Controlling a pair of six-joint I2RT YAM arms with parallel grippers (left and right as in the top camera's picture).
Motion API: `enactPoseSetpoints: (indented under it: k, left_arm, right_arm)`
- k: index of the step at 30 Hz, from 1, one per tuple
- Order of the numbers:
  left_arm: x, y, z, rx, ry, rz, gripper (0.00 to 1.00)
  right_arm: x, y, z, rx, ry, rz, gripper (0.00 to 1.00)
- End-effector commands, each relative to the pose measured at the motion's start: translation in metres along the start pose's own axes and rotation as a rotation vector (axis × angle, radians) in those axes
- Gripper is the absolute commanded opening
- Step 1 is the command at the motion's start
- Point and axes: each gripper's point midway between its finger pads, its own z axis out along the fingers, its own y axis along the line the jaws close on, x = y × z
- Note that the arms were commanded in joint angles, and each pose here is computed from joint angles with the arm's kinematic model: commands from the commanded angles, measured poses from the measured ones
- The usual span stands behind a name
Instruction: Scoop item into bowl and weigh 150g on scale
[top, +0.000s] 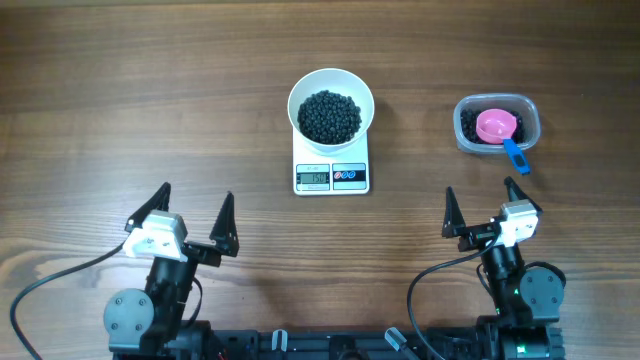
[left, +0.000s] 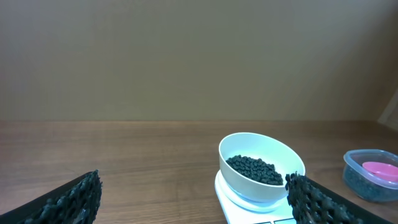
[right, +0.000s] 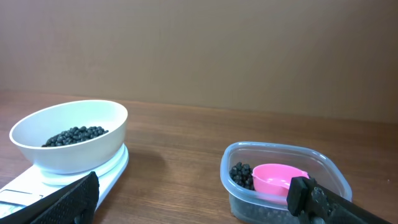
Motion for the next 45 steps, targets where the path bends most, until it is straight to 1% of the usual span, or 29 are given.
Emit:
enactPoseSetpoints:
  k: [1, 10, 16, 19, 23, 30, 34, 45]
  left_arm:
    - [0.009, 0.001, 0.002, 0.009, -0.029, -0.012, 1.00]
    - [0.022, 0.012, 0.016, -0.023, -0.138, 0.002, 1.00]
    - [0.034, 0.014, 0.020, -0.019, -0.167, -0.010, 1.00]
    - [0.039, 0.017, 0.021, -0.028, -0.151, -0.061, 1.00]
    - [0.048, 0.020, 0.022, -0.042, -0.113, -0.084, 1.00]
    - [0.090, 0.025, 0.022, -0.072, 0.056, -0.107, 1.00]
    - [0.092, 0.029, 0.022, -0.093, 0.060, -0.105, 1.00]
    - [0.092, 0.027, 0.022, -0.081, 0.061, -0.104, 1.00]
  right_arm:
    - [-0.003, 0.002, -0.001, -0.009, -0.015, -0.011, 0.99]
    - [-0.003, 0.002, -0.001, -0.009, -0.015, -0.011, 1.00]
    - [-0.003, 0.002, -0.001, -0.009, -0.015, -0.011, 1.00]
    - [-0.003, 0.002, -0.001, -0.009, -0.015, -0.011, 1.00]
    - [-0.003, 0.002, -0.001, -0.009, -0.015, -0.011, 1.00]
    - [-0.003, 0.002, -0.001, -0.009, -0.015, -0.011, 1.00]
    - [-0.003, 0.002, -0.001, -0.009, -0.015, -0.011, 1.00]
    - [-0.003, 0.002, -0.001, -0.009, -0.015, -0.011, 1.00]
